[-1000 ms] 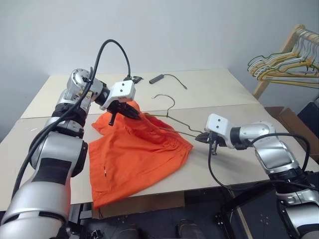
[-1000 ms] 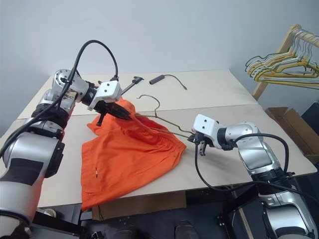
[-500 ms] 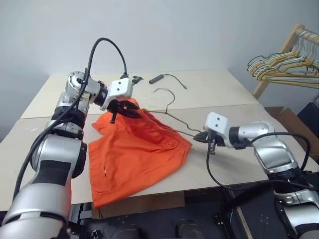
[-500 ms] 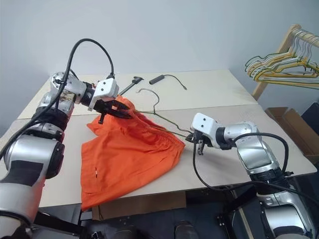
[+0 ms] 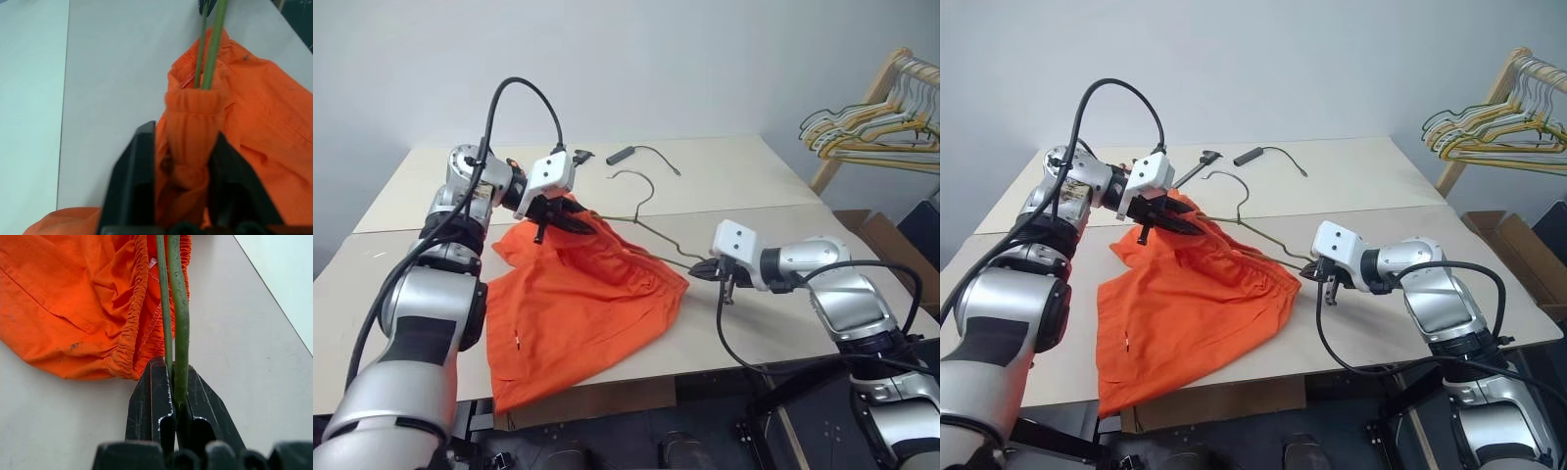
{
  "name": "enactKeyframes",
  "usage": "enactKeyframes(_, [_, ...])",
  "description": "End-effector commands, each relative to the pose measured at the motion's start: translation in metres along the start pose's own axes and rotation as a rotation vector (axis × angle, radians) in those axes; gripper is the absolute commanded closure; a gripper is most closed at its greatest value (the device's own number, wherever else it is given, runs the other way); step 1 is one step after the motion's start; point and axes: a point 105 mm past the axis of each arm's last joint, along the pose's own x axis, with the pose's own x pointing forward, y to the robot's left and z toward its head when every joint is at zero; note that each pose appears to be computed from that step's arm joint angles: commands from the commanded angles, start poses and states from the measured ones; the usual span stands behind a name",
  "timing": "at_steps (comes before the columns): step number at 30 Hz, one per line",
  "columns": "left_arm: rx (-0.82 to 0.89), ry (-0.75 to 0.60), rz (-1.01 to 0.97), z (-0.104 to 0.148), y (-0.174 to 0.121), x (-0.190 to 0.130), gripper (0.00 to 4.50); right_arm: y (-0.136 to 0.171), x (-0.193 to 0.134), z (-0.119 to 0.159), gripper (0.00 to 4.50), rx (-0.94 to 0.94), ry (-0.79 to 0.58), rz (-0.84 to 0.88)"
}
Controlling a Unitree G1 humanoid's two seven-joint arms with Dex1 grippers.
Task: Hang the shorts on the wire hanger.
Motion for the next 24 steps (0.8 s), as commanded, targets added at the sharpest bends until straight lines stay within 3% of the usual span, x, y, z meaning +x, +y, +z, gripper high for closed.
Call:
enactKeyframes(1, [0.038,-0.023,0.01,0.013,0.004,-0.005,4.5,-0.007,-0.002,0.005,4.5,-0.103,0.005,-0.038])
enactKeyframes(6, [0.037,-0.011,-0.017,0.008,-0.001,-0.004,4.5,-0.006,0.001,-0.001,4.5,-0.13,0.016,-0.051])
enactKeyframes(11, [0.07,0.001,-0.026,0.008,-0.003,-0.004,4.5,-0.008,0.003,0.01,4.5,-0.167,-0.04,-0.081])
enactKeyframes(17, [0.13,0.026,-0.008,0.016,0.001,-0.017,4.5,-0.018,-0.011,0.006,2.67,-0.079,-0.059,-0.123])
enactKeyframes(22, [0.136,0.017,0.023,0.022,0.005,-0.026,4.5,-0.045,-0.046,-0.016,1.04,0.106,-0.074,-0.308])
enactKeyframes(24, [0.139,0.017,0.026,0.022,0.005,-0.027,4.5,-0.051,-0.059,-0.022,1.04,0.204,-0.11,-0.366])
